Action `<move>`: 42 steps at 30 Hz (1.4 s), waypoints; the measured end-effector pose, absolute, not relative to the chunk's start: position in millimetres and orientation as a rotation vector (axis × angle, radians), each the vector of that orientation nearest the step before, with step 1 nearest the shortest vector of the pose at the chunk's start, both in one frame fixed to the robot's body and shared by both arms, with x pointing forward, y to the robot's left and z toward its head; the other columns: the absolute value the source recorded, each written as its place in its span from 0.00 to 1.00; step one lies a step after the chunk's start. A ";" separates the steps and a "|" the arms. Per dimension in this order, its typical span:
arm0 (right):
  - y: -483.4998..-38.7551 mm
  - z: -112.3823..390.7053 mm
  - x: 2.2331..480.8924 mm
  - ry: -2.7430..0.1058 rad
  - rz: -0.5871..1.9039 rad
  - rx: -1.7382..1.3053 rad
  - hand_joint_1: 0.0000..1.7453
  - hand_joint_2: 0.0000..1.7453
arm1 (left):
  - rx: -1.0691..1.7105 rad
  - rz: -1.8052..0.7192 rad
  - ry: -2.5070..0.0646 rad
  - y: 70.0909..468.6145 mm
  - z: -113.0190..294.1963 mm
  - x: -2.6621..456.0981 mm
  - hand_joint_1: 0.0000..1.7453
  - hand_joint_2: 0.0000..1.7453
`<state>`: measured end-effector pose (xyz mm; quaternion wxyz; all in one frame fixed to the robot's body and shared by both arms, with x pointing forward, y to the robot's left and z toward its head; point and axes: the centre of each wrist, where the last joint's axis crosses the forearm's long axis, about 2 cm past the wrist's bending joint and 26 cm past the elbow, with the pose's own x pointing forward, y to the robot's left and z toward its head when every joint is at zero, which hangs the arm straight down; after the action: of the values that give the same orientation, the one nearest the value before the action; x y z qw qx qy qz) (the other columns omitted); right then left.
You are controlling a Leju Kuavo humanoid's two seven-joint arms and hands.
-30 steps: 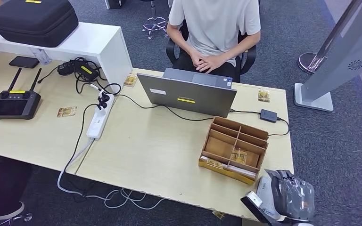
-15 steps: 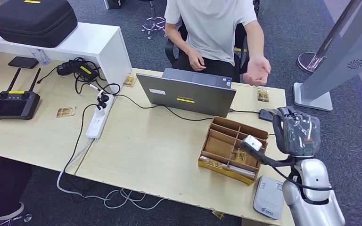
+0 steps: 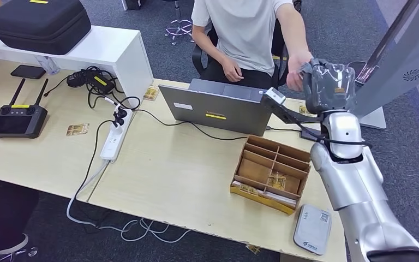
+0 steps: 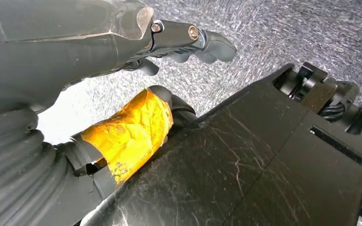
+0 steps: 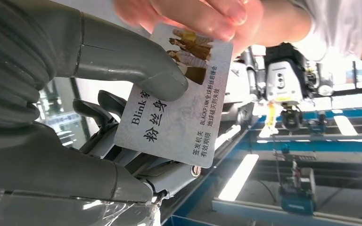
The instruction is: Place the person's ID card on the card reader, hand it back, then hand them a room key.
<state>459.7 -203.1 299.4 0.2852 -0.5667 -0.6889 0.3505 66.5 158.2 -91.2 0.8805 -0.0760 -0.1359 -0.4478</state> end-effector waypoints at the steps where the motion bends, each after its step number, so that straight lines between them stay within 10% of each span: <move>1: -202.1 302.5 464.9 -1.815 0.932 -1.520 1.00 1.00 | -0.158 -0.942 -0.284 158.0 -91.2 66.6 0.00 1.00; 12: -220.9 301.1 491.8 -1.491 0.960 -1.530 1.00 1.00 | -0.165 -0.988 -0.289 157.1 -90.9 67.0 0.00 1.00; 16: -225.9 296.9 493.2 -1.462 0.979 -1.528 0.00 1.00 | -0.170 -0.995 -0.293 156.9 -90.8 67.0 0.00 1.00; 29: -236.9 289.7 493.8 -1.485 1.013 -1.521 0.00 1.00 | -0.171 -1.001 -0.297 156.7 -90.7 67.1 0.00 1.00; 30: -237.1 289.3 493.6 -1.503 1.015 -1.518 0.00 0.75 | -0.170 -1.000 -0.297 156.7 -90.7 67.1 0.00 1.00; 33: -237.2 286.7 491.8 -1.579 1.019 -1.497 0.00 0.75 | -0.164 -0.999 -0.292 156.6 -90.7 67.2 0.00 1.00; 34: -236.7 284.4 490.4 -1.613 1.022 -1.483 0.00 1.00 | -0.162 -0.998 -0.290 156.5 -90.7 67.3 0.00 1.00; 42: -223.3 223.7 437.7 -1.877 0.980 -1.235 0.00 1.00 | -0.143 -0.950 -0.287 156.8 -90.8 66.8 0.00 1.00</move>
<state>437.7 -223.3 223.7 0.3382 -0.4741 -0.7206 0.3763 66.8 156.8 -90.8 0.8770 -0.0687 -0.1376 -0.4552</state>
